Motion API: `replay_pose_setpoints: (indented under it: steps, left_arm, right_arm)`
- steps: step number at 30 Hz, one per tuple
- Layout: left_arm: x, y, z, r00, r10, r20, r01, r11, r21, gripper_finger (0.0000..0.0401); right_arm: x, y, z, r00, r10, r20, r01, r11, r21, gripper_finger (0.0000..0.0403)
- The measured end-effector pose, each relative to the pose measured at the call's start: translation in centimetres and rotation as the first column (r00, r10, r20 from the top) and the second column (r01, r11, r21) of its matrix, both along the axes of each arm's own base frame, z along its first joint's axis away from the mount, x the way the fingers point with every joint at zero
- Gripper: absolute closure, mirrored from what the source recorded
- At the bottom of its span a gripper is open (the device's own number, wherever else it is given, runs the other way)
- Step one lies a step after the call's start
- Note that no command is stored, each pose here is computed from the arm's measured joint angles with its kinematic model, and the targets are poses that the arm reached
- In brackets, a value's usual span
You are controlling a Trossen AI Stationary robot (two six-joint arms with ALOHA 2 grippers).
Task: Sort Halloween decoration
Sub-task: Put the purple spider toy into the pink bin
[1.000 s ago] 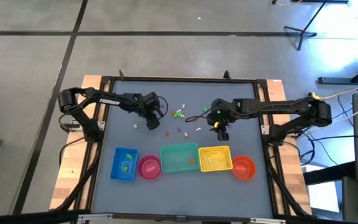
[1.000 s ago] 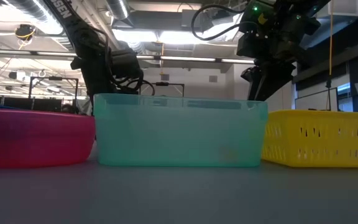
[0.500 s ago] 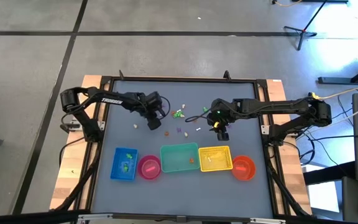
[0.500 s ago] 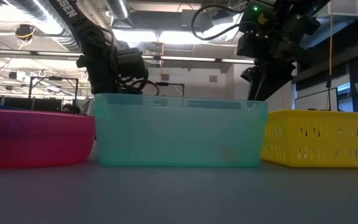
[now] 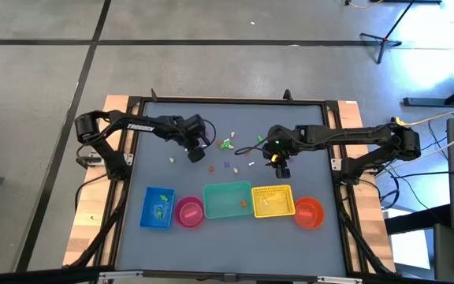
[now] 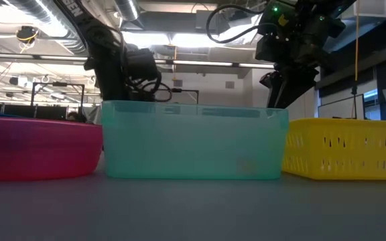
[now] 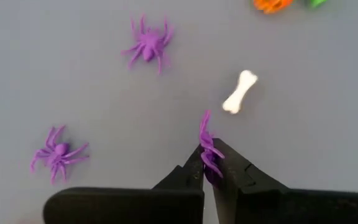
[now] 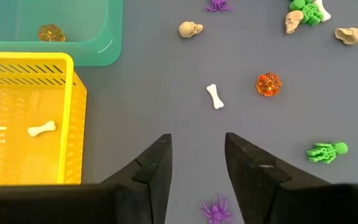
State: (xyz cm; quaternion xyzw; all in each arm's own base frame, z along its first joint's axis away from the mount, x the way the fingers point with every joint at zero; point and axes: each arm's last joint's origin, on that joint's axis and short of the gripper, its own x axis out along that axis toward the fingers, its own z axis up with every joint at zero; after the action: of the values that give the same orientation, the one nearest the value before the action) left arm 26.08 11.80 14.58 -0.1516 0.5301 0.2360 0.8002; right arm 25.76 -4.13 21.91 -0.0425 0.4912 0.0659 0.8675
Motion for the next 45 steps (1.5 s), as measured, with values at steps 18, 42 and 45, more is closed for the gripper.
replay_pose_setpoints:
  steps: [18,42,45]
  left_arm:
    - [0.2,-11.0,6.8,0.954,-0.009,0.301,0.105,0.947,-0.304,0.0401]
    - [-2.0,-22.2,6.2,0.95,-0.194,0.245,0.263,0.92,-0.29,0.0387]
    - [-2.2,-22.1,6.0,0.967,-0.146,0.209,0.205,0.933,-0.295,0.0365]
  right_arm:
    - [0.0,0.0,0.0,1.0,0.0,0.001,0.0,1.0,0.0,0.0256]
    - [0.1,0.0,0.0,1.0,0.0,0.006,0.0,1.0,-0.001,0.0256]
    - [0.1,0.0,0.0,1.0,0.0,0.008,0.0,1.0,-0.001,0.0256]
